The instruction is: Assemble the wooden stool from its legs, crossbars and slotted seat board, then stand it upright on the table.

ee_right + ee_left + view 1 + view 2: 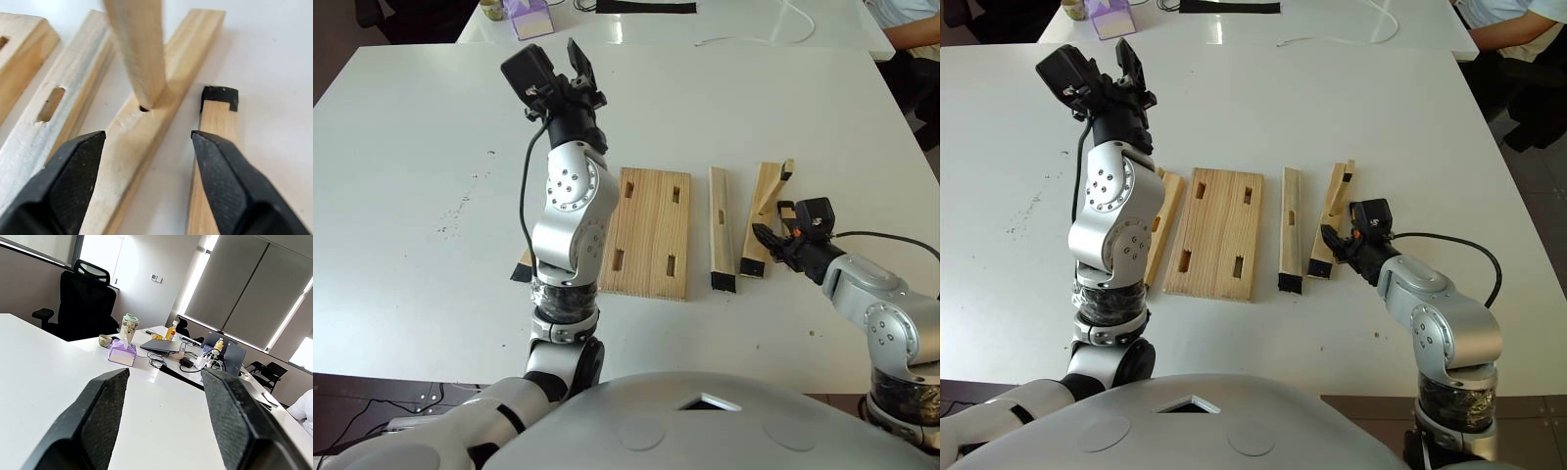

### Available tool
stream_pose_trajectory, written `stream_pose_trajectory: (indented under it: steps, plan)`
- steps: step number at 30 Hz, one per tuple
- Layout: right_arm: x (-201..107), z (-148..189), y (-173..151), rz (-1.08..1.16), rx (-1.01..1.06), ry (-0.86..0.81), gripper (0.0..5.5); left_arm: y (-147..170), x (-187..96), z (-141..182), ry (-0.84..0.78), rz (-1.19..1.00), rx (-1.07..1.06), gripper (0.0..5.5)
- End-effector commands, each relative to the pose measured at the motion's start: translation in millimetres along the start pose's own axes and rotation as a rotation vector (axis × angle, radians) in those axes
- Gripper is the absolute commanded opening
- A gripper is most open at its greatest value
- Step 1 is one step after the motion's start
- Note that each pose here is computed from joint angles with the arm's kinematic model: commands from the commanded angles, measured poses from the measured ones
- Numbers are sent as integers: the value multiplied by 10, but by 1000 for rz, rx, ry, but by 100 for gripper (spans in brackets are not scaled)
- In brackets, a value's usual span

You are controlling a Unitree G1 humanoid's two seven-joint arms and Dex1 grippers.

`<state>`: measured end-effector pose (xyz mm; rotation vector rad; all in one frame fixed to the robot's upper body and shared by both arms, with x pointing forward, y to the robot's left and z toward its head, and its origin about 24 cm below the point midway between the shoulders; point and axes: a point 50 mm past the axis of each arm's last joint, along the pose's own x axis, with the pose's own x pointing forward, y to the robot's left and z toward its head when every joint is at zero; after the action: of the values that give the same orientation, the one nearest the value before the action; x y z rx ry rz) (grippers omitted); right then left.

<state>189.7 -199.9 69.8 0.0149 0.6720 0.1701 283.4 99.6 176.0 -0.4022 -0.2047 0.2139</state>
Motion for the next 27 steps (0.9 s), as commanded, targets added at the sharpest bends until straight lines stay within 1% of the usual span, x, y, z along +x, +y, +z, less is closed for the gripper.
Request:
stream_pose_trajectory:
  steps: [1, 8, 16, 21, 23, 27]
  plan:
    - [25, 3, 65, -10, 33, 2, 323, 20, -208, -281, 129, 46, -37, 273]
    - [69, 40, 161, 1, 40, -5, 323, -4, -192, -271, 123, 40, -36, 273]
    - [149, -89, 228, -8, -54, 79, 323, -37, -165, -282, 126, 26, -43, 273]
    - [134, -152, 144, -30, -112, 129, 323, -35, -157, -292, 126, 38, -49, 273]
    - [137, -151, 86, -35, -141, 146, 297, -10, -166, -278, 114, 64, -52, 273]
    - [144, -158, 21, -38, -178, 160, 226, 29, -175, -255, 100, 100, -64, 273]
